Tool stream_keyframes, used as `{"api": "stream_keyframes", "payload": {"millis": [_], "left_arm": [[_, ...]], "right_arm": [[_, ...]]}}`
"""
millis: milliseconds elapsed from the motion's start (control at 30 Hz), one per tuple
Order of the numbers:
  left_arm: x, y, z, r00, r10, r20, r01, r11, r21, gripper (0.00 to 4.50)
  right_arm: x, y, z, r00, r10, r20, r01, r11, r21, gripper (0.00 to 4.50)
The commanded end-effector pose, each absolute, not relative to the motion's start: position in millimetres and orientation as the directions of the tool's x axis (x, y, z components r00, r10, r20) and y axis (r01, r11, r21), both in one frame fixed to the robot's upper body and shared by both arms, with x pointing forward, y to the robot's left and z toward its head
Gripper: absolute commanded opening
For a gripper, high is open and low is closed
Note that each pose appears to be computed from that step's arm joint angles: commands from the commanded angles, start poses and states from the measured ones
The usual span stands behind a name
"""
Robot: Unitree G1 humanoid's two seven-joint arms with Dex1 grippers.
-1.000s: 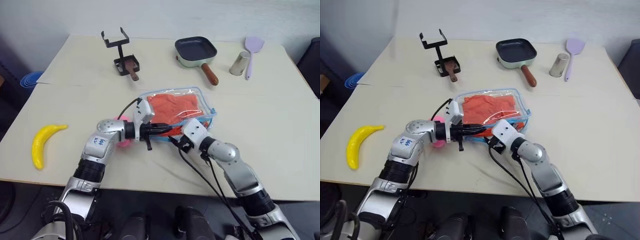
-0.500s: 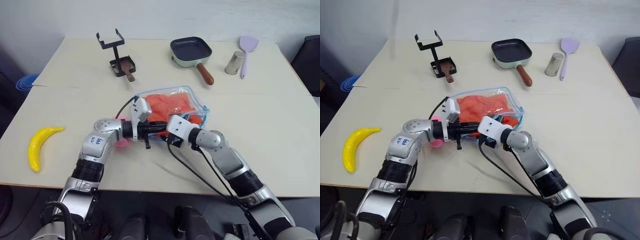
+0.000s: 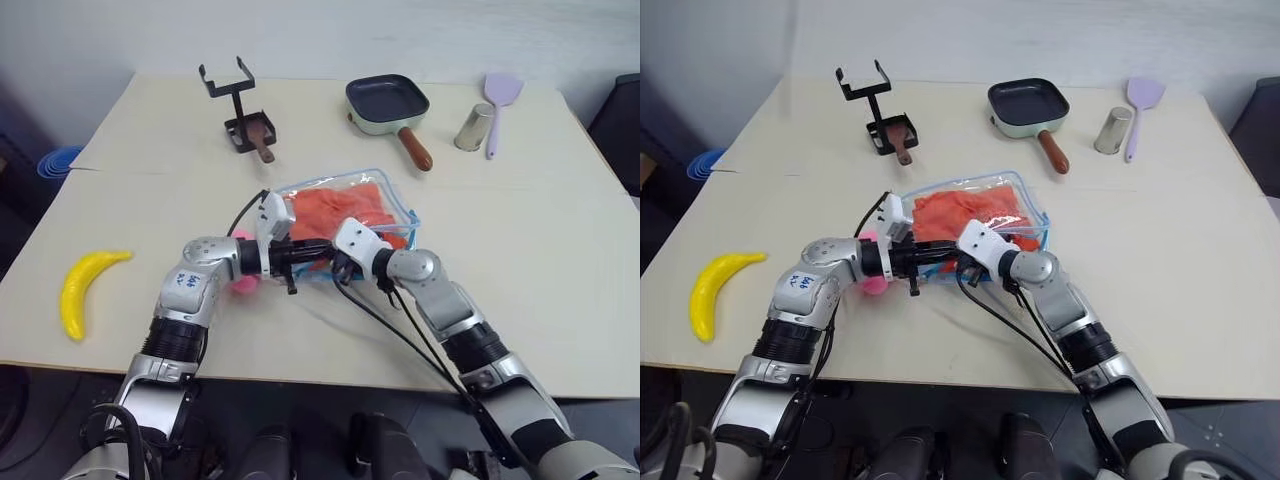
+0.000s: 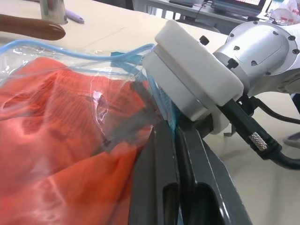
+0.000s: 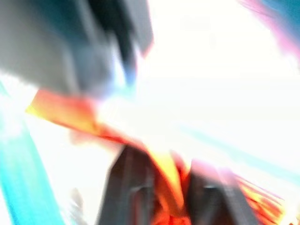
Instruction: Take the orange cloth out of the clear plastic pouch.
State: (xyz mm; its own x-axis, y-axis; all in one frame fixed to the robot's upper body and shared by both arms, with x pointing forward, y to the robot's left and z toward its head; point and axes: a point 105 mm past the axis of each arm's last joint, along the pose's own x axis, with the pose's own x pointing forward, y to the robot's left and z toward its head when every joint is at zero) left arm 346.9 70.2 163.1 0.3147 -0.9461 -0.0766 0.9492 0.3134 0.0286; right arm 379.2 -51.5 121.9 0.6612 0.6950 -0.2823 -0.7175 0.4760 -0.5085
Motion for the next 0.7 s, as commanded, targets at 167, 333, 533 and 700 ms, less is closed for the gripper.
{"api": "stream_keyframes", "payload": {"millis": [167,333,533,700], "left_arm": [[365,87,182,0.488,-0.870,0.070,0.872,0.484,-0.070,0.00],[369,90,179,0.553,-0.829,0.083,0.831,0.543,-0.120,0.00],[363,93,169,0.558,-0.829,0.025,0.828,0.555,-0.081,0.00],[358,95,168,0.550,-0.835,0.009,0.834,0.549,-0.049,0.00]], "right_arm": [[333,-66,151,0.441,0.859,-0.260,-0.763,0.206,-0.613,0.01],[300,-79,170,0.263,0.938,-0.224,-0.776,0.068,-0.628,0.01],[270,-113,183,0.164,0.980,-0.115,-0.895,0.099,-0.435,0.01],[234,-129,206,0.100,0.994,-0.044,-0.931,0.078,-0.356,0.01]]}}
